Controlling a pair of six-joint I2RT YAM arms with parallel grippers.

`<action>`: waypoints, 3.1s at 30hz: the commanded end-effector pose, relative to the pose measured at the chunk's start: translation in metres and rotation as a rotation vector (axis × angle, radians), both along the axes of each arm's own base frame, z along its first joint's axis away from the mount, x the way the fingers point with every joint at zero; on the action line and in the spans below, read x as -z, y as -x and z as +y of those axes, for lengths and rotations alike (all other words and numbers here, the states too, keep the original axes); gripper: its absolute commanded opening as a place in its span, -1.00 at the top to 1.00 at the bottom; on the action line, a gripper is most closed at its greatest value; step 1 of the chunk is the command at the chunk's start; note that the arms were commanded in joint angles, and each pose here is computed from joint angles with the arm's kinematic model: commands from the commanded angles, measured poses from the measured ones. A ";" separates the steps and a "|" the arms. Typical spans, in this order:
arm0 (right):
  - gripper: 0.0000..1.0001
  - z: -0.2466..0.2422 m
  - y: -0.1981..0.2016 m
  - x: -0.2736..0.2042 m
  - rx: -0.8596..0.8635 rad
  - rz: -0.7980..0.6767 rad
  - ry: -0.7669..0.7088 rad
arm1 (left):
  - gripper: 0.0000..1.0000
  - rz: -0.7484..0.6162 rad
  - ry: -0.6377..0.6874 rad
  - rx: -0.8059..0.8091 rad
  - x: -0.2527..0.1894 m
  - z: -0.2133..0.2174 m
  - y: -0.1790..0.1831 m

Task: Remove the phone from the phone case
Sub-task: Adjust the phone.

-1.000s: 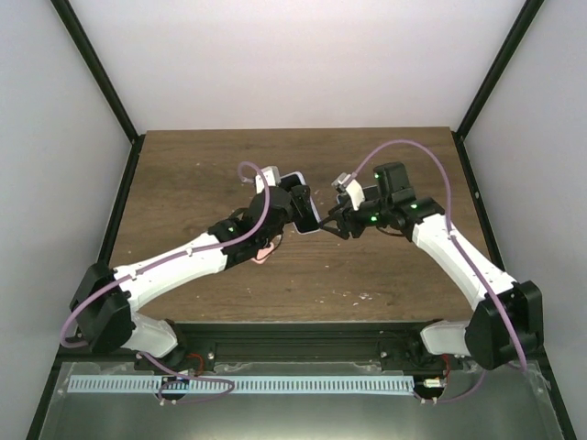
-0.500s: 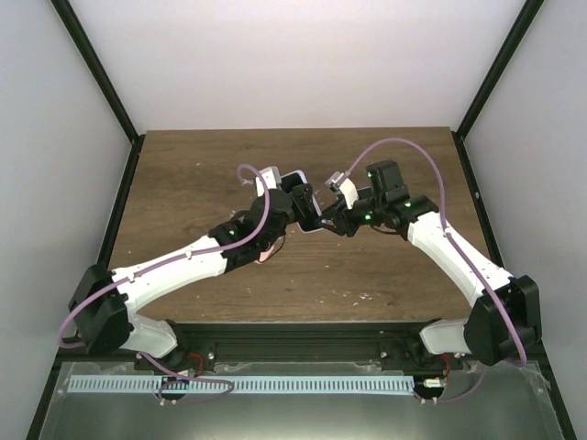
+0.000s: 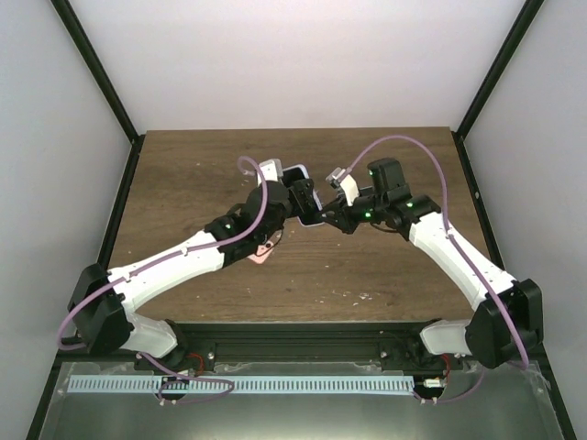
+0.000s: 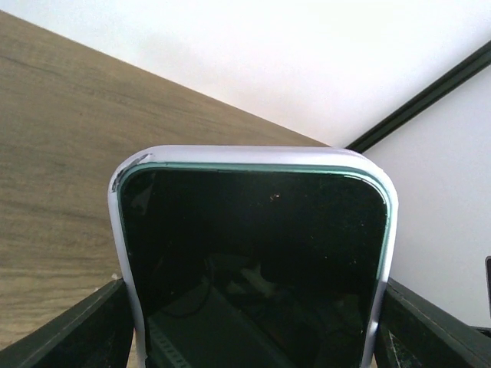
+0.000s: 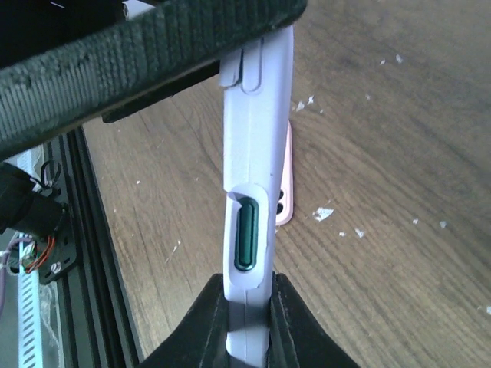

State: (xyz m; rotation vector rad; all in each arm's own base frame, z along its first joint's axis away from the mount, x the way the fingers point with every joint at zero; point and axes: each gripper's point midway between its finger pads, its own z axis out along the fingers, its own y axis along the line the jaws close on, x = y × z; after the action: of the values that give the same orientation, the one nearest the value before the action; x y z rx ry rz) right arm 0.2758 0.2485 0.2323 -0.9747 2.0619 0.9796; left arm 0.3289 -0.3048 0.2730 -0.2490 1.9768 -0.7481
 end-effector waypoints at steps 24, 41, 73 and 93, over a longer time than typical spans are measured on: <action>0.99 0.004 0.087 -0.079 -0.371 -0.066 -0.280 | -0.72 -0.543 0.271 0.808 -0.073 0.033 0.103; 0.99 0.004 0.095 -0.074 -0.408 -0.021 -0.315 | 0.12 -0.577 0.342 0.952 -0.086 0.019 0.114; 0.10 -0.004 0.109 -0.075 -0.486 -0.166 -0.233 | 1.00 -0.396 0.287 1.056 -0.094 0.010 0.112; 0.10 -0.008 0.126 -0.072 -0.604 -0.238 -0.109 | 1.00 -0.331 0.328 1.304 -0.104 0.005 0.138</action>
State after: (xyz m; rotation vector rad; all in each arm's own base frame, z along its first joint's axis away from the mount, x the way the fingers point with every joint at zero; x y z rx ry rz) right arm 0.1539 0.2396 0.2945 -1.5827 1.5562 1.2111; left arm 0.1979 -0.3035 0.3540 0.9565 1.6019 -1.7776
